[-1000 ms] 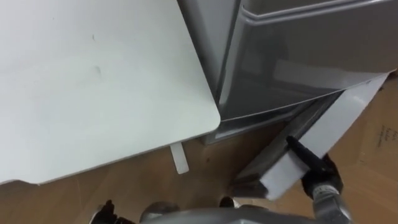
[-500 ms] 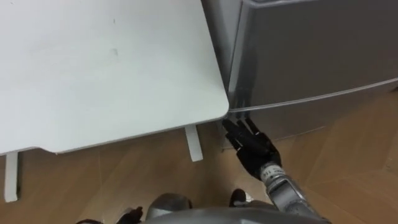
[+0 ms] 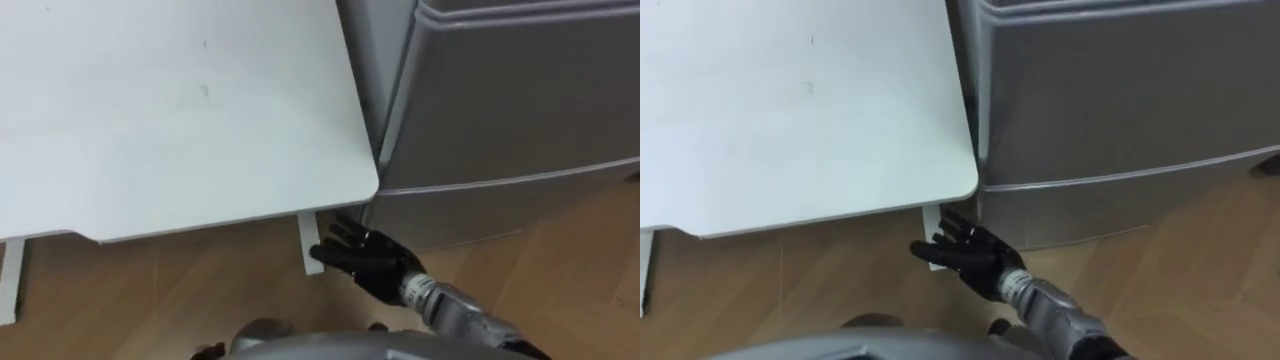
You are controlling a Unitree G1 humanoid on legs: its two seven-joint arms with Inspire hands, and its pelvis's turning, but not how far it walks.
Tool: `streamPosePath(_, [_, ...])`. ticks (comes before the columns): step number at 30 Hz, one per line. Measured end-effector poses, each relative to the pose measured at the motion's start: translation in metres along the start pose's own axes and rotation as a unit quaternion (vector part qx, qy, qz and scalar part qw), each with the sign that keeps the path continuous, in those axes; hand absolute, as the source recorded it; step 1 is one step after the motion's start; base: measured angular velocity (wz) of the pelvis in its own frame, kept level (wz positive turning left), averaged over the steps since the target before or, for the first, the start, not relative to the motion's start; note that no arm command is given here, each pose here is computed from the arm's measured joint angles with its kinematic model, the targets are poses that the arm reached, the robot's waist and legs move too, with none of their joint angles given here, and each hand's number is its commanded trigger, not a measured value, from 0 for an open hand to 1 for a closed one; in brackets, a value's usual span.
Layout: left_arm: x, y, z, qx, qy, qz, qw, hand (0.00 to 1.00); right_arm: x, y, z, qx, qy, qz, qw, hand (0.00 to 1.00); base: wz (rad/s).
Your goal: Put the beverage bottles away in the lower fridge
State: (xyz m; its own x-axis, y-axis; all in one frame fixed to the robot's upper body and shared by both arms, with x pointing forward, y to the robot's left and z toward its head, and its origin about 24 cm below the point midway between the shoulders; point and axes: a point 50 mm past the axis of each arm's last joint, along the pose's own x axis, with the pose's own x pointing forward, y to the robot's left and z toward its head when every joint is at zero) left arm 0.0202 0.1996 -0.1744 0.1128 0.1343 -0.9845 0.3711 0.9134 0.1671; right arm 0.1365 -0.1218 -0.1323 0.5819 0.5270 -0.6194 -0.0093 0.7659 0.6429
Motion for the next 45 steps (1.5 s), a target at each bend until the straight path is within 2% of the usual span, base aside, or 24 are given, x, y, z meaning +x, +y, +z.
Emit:
streamPosePath(4, [-0.002, 0.009, -0.021, -0.060, 0.027, 0.017, 0.998, 0.00, -0.026, -0.046, -0.012, 0.008, 0.023, -0.099, 0.995, 0.00, 0.18])
streamPosePath(7, [-0.002, 0.016, -0.028, -0.091, 0.038, 0.029, 0.995, 0.00, -0.056, -0.078, -0.027, 0.033, 0.045, -0.180, 0.982, 0.00, 0.08])
streamPosePath(10, [-0.002, 0.021, -0.030, -0.121, 0.043, 0.038, 0.991, 0.00, -0.079, -0.096, -0.044, 0.022, 0.094, -0.239, 0.966, 0.00, 0.03])
streamPosePath(12, [-0.002, 0.022, -0.033, -0.130, 0.048, 0.041, 0.989, 0.00, -0.086, -0.099, -0.057, 0.019, 0.130, -0.261, 0.957, 0.00, 0.05])
streamPosePath(20, [-0.003, 0.023, -0.044, -0.157, 0.066, 0.043, 0.984, 0.00, -0.091, -0.101, -0.065, 0.058, 0.130, -0.301, 0.943, 0.00, 0.36])
streamPosePath(27, [-0.005, 0.025, -0.054, -0.197, 0.081, 0.049, 0.976, 0.00, -0.093, -0.102, -0.069, 0.085, 0.135, -0.308, 0.938, 0.00, 0.19])
streamPosePath(45, [-0.004, 0.020, -0.052, -0.197, 0.083, 0.045, 0.976, 0.00, -0.090, -0.101, -0.067, 0.074, 0.150, -0.303, 0.938, 0.00, 0.09])
